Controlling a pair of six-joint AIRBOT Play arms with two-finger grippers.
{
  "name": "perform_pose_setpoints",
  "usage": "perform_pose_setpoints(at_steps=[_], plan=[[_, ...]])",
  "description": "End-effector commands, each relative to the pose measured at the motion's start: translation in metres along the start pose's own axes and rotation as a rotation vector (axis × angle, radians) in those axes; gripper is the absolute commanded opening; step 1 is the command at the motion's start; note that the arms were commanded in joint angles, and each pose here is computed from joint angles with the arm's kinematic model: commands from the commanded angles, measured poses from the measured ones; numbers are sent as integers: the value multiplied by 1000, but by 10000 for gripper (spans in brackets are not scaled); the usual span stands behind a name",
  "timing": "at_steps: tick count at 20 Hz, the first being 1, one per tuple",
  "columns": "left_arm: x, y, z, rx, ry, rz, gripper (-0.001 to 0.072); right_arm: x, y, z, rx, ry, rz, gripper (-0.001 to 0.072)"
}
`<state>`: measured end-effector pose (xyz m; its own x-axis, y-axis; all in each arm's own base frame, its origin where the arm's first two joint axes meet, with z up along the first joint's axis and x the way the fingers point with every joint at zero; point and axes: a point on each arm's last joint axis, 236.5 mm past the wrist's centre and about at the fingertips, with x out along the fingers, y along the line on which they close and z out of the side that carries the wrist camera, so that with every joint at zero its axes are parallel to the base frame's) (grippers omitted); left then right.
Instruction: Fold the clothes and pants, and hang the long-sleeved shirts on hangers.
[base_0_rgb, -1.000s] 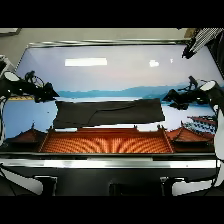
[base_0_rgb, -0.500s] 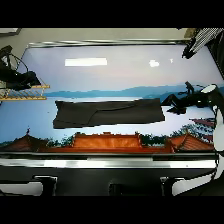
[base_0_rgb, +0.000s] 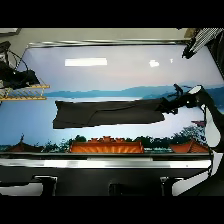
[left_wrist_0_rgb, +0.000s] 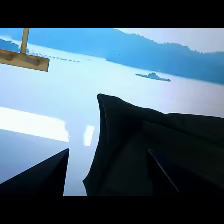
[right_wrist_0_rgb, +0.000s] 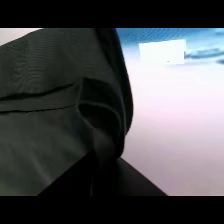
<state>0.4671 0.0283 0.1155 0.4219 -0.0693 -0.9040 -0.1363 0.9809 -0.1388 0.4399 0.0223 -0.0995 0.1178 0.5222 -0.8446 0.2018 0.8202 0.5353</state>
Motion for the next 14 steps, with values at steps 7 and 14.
perform_pose_setpoints(at_steps=[7,14], plan=[[71,-122,-51,-78,150,-365,14,-89,42,-20,-26,-77,-85,33],[153,-317,-167,-130,336,-638,14,-151,60,-40,-1,-181,-162,33]])
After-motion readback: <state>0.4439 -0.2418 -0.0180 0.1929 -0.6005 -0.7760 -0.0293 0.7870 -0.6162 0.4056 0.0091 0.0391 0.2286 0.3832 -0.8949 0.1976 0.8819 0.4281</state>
